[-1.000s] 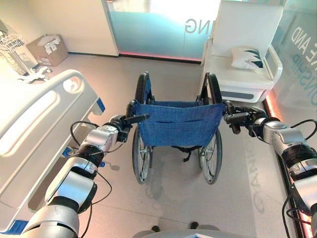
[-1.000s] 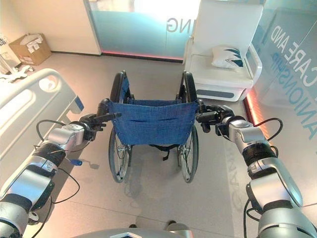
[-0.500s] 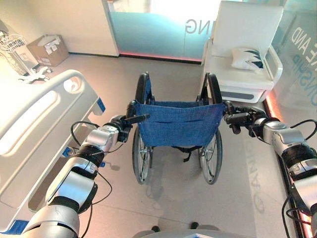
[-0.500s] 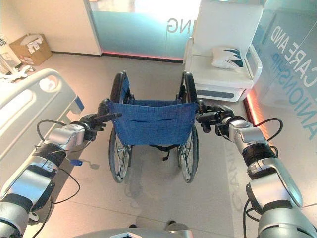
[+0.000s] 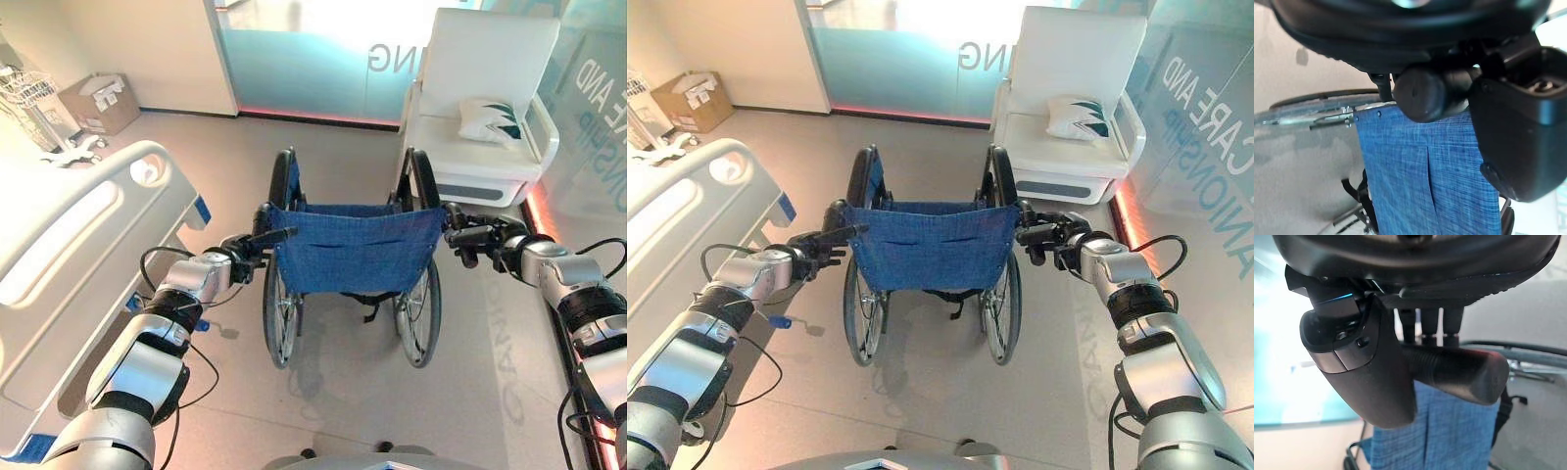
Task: Push the wheelchair next to the bed
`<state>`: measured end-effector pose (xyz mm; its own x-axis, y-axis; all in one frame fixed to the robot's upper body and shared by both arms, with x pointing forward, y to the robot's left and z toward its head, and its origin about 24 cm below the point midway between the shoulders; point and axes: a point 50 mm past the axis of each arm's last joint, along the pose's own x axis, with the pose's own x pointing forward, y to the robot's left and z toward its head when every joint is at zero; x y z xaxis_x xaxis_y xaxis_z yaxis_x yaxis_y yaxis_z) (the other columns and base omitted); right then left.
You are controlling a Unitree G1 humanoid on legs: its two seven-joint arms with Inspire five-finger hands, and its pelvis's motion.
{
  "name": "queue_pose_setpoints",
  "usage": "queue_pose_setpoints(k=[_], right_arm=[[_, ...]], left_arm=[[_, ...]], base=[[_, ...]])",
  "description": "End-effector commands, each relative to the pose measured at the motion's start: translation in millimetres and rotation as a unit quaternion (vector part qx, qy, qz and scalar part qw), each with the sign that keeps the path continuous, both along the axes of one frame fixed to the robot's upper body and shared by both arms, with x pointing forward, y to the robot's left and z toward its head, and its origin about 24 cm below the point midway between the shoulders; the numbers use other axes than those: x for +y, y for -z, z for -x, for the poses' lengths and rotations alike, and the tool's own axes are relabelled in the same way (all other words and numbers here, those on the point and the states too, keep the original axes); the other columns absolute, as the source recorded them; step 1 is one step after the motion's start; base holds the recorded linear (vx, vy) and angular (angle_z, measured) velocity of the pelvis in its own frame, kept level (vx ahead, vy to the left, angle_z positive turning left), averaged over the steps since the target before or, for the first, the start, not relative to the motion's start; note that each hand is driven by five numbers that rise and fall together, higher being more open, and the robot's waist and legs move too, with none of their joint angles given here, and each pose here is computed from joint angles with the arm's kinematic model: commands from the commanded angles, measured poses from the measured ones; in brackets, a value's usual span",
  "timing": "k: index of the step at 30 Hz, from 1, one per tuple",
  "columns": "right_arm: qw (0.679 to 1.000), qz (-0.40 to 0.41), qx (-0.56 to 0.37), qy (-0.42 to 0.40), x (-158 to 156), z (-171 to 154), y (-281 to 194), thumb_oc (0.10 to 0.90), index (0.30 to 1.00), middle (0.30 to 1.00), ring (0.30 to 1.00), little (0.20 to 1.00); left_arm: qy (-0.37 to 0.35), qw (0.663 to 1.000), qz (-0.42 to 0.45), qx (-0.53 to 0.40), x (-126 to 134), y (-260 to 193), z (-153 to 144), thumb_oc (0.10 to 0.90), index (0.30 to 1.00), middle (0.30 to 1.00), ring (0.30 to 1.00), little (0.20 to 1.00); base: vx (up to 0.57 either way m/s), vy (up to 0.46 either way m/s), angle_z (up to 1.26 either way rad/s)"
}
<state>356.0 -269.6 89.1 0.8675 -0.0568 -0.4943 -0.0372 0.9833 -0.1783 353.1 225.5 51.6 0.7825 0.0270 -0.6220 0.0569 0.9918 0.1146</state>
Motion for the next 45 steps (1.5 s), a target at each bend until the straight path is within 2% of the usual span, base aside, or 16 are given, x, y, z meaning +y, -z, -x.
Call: queue_pose_setpoints(k=[1,10,22,29,35,40,42,45], right_arm=[[0.952,-0.147,-0.056,-0.262,122.9,-12.4,-20.5,0.400,0.300,0.300,0.300,0.300],[0.954,-0.123,-0.058,-0.268,123.5,-12.9,-24.2,0.400,0.300,0.300,0.300,0.300],[0.952,-0.125,-0.061,-0.271,124.3,-12.2,-25.3,0.400,0.300,0.300,0.300,0.300],[0.958,-0.120,-0.061,-0.254,124.2,-12.8,-24.3,0.400,0.300,0.300,0.300,0.300],[0.965,-0.110,-0.071,-0.229,119.6,-15.7,-26.2,0.400,0.300,0.300,0.300,0.300],[0.965,-0.118,-0.069,-0.224,109.6,-19.4,-31.3,0.400,0.300,0.300,0.300,0.300],[0.964,-0.120,-0.062,-0.228,105.2,-19.9,-30.6,0.400,0.300,0.300,0.300,0.300],[0.964,-0.123,-0.065,-0.225,97.4,-16.5,-29.4,0.400,0.300,0.300,0.300,0.300]], left_arm=[[0.078,0.993,0.083,-0.026,-51.8,-12.8,-12.7,0.400,0.300,0.300,0.300,0.300],[0.105,0.991,0.062,-0.047,-51.8,-18.7,-15.1,0.400,0.300,0.300,0.300,0.300],[0.073,0.991,0.071,-0.090,-51.3,-31.9,-21.3,0.400,0.300,0.300,0.300,0.300],[0.038,0.989,0.105,-0.101,-50.0,-31.0,-20.8,0.400,0.300,0.300,0.300,0.300],[0.041,0.989,0.103,-0.096,-46.1,-33.8,-21.6,0.400,0.300,0.300,0.300,0.300],[0.026,0.985,0.151,-0.078,-44.3,-37.2,-23.8,0.400,0.300,0.300,0.300,0.300],[0.008,0.978,0.198,-0.064,-46.5,-32.7,-21.8,0.400,0.300,0.300,0.300,0.300],[0.004,0.977,0.203,-0.063,-41.4,-27.9,-17.7,0.400,0.300,0.300,0.300,0.300]], base=[[0.00,0.000,0.00],[0.00,0.000,0.00],[0.00,0.005,0.00],[0.03,0.066,-0.05],[0.03,0.096,-0.12],[0.10,0.016,-0.10],[0.29,-0.096,-0.18],[0.30,-0.175,-0.23]])
